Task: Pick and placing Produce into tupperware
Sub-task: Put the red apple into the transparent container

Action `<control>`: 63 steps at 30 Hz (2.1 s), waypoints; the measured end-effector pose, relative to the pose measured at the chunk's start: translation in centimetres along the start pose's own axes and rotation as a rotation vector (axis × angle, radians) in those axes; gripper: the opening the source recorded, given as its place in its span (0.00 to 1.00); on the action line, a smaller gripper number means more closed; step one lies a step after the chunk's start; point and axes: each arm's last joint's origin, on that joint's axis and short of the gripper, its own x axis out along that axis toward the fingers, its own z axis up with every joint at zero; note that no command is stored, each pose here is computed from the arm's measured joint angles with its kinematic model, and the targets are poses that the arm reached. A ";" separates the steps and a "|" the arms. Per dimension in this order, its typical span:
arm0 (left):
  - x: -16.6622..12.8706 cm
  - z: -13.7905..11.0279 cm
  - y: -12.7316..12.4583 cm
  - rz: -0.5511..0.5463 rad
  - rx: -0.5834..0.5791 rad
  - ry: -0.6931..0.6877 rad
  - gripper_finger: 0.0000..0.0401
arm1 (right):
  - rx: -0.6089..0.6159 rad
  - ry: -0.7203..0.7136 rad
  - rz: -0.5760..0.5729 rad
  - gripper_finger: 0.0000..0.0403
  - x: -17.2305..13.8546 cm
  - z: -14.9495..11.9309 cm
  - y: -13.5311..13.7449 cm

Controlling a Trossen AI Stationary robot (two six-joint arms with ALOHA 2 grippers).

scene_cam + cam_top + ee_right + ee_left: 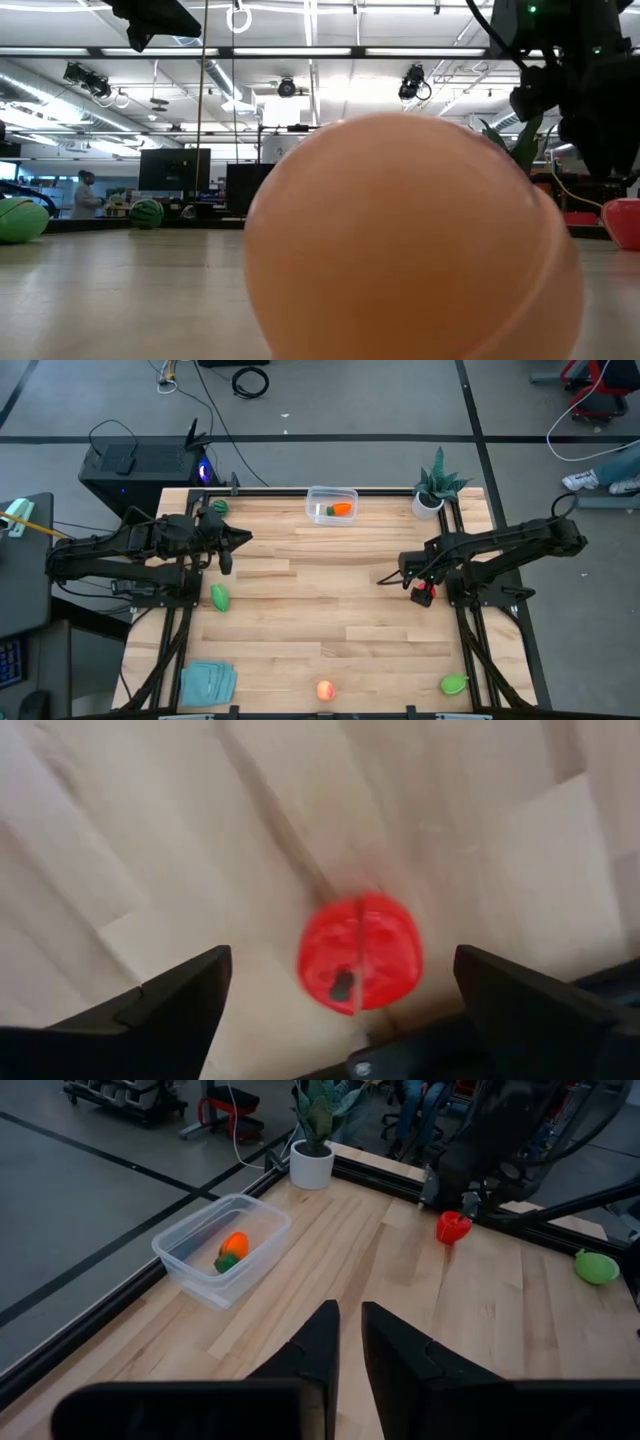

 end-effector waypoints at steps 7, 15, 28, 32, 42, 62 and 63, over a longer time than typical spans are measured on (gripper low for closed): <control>0.0 0.0 0.0 0.000 0.000 0.000 0.12 | -0.080 0.016 -0.033 0.98 0.9 -0.3 -0.3; 0.0 0.0 0.0 0.000 0.000 0.000 0.14 | -0.115 0.031 -0.063 0.99 1.6 -0.3 -0.4; 0.0 0.0 0.0 0.000 0.000 0.000 0.12 | -0.143 0.060 -0.062 0.99 3.1 -0.2 -0.5; 0.0 0.0 0.0 0.000 0.000 0.000 0.13 | -0.145 0.093 -0.076 0.99 4.0 -0.1 -0.5; 0.0 0.0 0.0 0.000 0.000 0.000 0.13 | -0.126 0.129 -0.093 0.99 6.3 0.5 -0.3; 0.0 0.0 0.0 0.000 0.000 0.000 0.13 | -0.128 0.127 -0.013 0.99 6.8 0.5 -0.1; 0.0 0.0 0.0 0.000 0.000 0.000 0.13 | -0.136 0.130 -0.005 0.99 6.8 0.5 -0.1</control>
